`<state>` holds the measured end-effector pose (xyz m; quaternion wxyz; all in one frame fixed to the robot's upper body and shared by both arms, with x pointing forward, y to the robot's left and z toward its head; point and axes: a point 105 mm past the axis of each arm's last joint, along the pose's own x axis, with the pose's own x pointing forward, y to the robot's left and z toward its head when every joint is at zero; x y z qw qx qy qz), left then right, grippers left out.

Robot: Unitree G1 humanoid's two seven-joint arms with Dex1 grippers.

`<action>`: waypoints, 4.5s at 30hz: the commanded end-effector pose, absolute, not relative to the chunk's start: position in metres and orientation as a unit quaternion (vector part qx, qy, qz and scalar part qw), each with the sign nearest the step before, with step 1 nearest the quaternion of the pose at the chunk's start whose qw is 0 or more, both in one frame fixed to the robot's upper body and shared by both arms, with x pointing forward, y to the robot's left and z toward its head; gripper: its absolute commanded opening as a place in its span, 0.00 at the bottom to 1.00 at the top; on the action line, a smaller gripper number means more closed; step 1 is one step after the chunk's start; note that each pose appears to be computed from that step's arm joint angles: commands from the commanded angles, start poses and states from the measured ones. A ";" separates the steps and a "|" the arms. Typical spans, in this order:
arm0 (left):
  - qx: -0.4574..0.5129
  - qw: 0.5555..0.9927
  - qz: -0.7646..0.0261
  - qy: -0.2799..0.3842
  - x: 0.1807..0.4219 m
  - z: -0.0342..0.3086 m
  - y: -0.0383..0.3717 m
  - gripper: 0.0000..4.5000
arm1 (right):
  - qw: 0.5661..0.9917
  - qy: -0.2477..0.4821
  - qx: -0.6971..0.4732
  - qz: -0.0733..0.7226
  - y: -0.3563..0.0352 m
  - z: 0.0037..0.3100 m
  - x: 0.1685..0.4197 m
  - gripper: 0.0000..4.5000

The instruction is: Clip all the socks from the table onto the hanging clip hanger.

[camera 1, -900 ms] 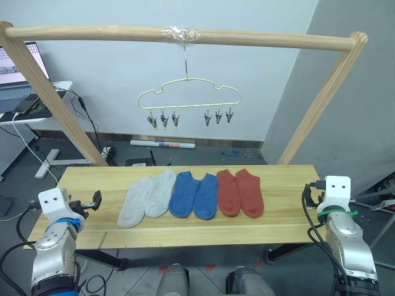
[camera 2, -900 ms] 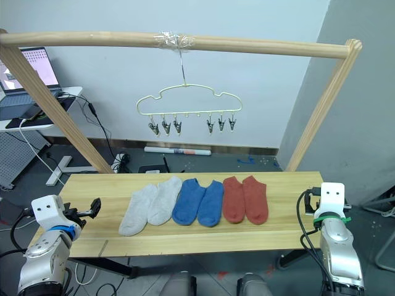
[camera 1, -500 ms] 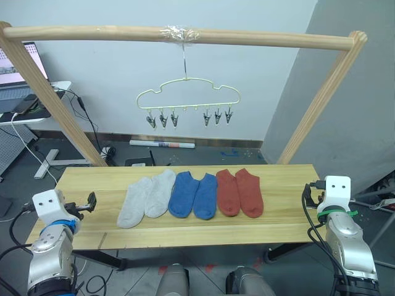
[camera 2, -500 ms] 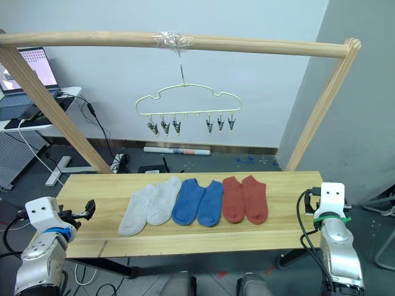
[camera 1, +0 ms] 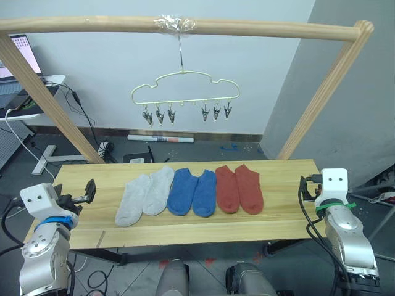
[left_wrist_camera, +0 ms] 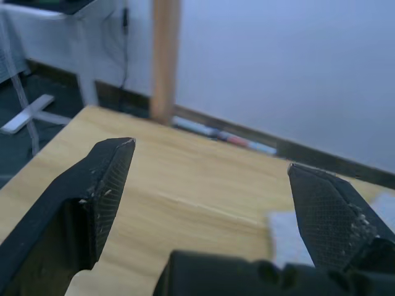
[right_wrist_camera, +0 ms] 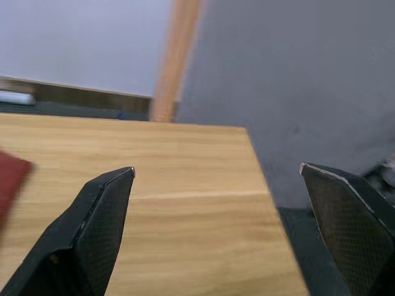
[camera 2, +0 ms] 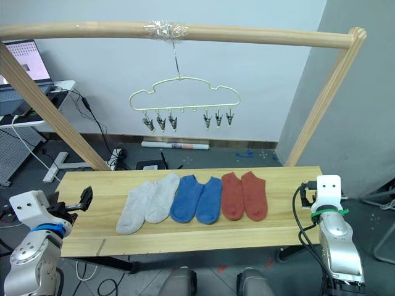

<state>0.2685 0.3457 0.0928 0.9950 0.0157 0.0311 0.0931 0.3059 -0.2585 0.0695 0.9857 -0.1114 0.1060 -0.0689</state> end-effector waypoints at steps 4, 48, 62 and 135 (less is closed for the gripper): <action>0.038 0.998 -0.004 -0.044 0.281 0.149 0.296 0.99 | 0.988 0.019 -0.113 0.101 -0.212 0.124 0.320 1.00; 0.011 0.974 -0.086 -0.211 0.395 0.246 0.213 0.60 | 0.825 -0.158 -0.020 0.542 -0.026 0.257 0.281 1.00; 0.020 0.970 -0.076 -0.229 0.397 0.257 0.218 0.60 | 0.830 -0.157 -0.007 0.536 -0.027 0.261 0.280 1.00; 0.009 0.977 -0.107 -0.184 0.392 0.236 0.215 0.02 | 0.938 0.226 -0.139 0.222 -0.157 0.027 0.355 0.01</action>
